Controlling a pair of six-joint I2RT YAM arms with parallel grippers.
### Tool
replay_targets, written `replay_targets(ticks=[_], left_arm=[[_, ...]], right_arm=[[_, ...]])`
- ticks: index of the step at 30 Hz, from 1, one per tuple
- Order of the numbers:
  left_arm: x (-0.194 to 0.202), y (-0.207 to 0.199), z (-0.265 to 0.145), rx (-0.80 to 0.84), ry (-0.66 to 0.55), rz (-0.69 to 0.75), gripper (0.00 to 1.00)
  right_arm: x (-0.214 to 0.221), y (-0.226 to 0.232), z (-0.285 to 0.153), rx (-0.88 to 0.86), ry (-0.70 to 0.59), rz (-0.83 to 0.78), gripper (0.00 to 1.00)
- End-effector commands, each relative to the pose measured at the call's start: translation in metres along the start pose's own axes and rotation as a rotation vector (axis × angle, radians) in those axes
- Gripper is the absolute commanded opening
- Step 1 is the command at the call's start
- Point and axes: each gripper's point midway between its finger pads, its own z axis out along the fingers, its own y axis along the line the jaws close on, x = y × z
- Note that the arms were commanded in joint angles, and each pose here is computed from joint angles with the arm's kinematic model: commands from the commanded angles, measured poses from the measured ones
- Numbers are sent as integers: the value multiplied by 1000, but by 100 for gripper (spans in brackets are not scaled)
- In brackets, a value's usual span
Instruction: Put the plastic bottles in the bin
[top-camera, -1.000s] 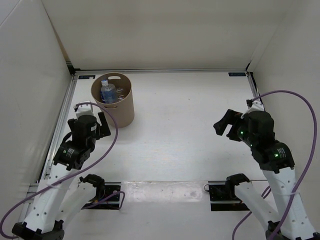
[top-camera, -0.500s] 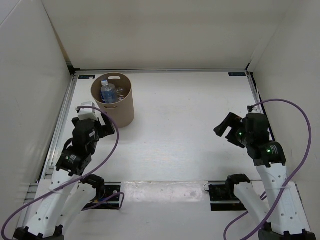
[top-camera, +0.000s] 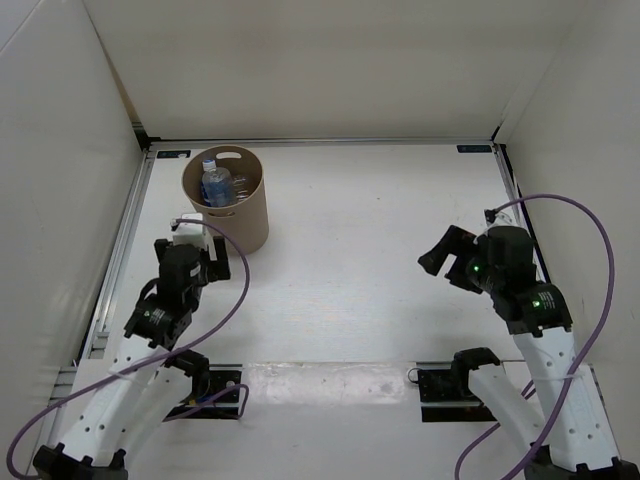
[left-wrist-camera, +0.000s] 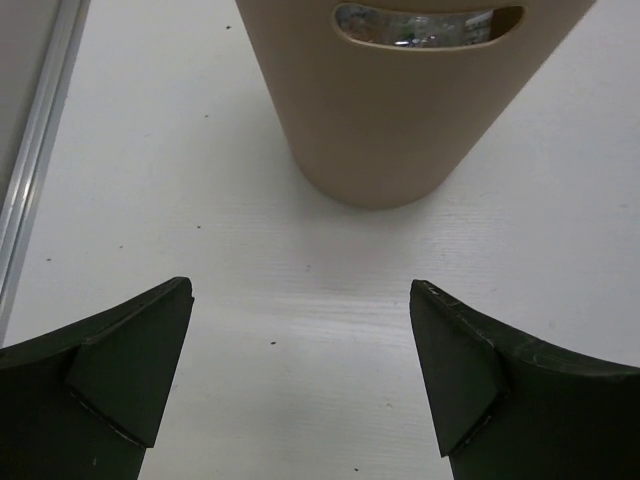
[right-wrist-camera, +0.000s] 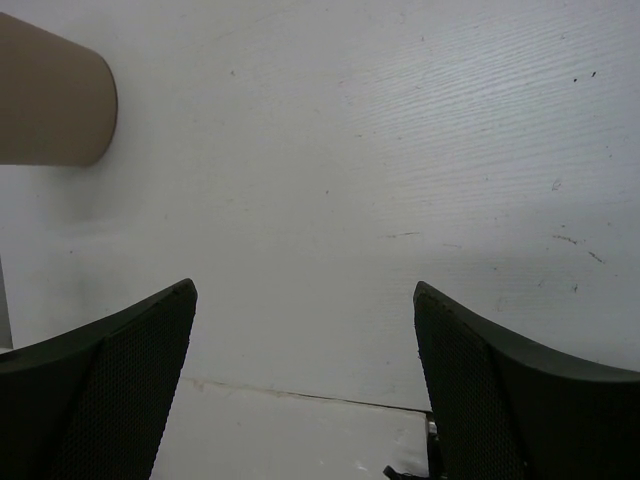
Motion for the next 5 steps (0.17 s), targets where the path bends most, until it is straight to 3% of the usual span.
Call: replay_targets(ticks=[1,5], left_arm=[[-19,15,-4,-87,-43,-26,100],[-36,25,-1,-155,-159,-101,100]], right_arm=[[-7,7,0,-30,-33,-26,90],[-4,11,-1,-43,-21,-54,90]])
